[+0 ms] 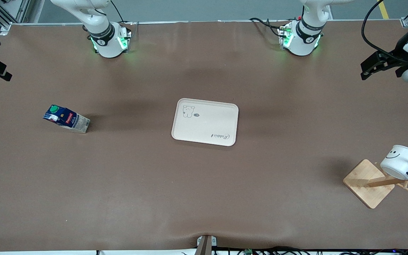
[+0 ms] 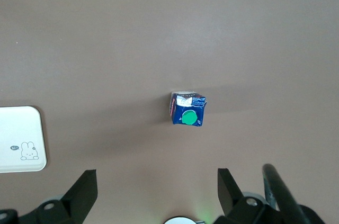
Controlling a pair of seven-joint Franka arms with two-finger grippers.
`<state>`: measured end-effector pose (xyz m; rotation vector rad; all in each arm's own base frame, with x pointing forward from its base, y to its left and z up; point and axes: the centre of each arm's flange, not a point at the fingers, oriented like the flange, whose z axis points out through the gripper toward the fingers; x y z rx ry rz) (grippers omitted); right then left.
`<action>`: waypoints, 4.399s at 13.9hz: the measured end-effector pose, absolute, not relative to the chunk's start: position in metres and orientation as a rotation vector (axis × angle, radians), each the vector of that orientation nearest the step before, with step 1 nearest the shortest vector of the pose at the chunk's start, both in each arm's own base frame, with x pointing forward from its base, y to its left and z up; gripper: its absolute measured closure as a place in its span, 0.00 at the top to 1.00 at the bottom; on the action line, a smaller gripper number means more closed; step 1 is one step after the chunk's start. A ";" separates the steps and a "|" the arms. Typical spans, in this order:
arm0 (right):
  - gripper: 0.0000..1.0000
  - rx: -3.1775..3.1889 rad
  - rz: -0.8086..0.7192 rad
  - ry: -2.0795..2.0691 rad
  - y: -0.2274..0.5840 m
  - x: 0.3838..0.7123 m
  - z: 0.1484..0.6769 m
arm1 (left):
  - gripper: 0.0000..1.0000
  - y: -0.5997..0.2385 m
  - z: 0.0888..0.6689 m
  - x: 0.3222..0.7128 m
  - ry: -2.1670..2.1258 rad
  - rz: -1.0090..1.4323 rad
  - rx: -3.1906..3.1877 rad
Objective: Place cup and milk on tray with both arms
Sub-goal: 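Move the left gripper to the white mug while the right gripper approaches the milk, then grasp the mug with the left gripper while the right gripper grasps the milk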
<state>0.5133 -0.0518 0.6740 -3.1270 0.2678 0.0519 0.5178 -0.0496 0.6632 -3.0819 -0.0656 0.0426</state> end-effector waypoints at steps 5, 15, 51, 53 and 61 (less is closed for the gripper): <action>1.00 -3.127 0.052 0.269 -0.052 0.513 0.674 | 1.00 -0.040 0.668 0.528 -0.091 0.017 -3.088; 1.00 -3.127 0.119 0.268 -0.053 0.535 0.644 | 1.00 0.158 0.583 0.561 -0.482 -0.222 -3.200; 1.00 -3.128 0.113 0.273 -0.057 0.558 0.622 | 0.12 0.173 0.420 0.611 0.204 -0.792 -3.295; 1.00 -3.127 0.151 0.274 -0.057 0.565 0.608 | 0.10 0.166 0.422 0.613 0.223 -0.798 -3.295; 1.00 -3.118 0.300 0.181 -0.064 0.583 0.557 | 0.09 0.156 0.434 0.609 0.266 -0.762 -3.334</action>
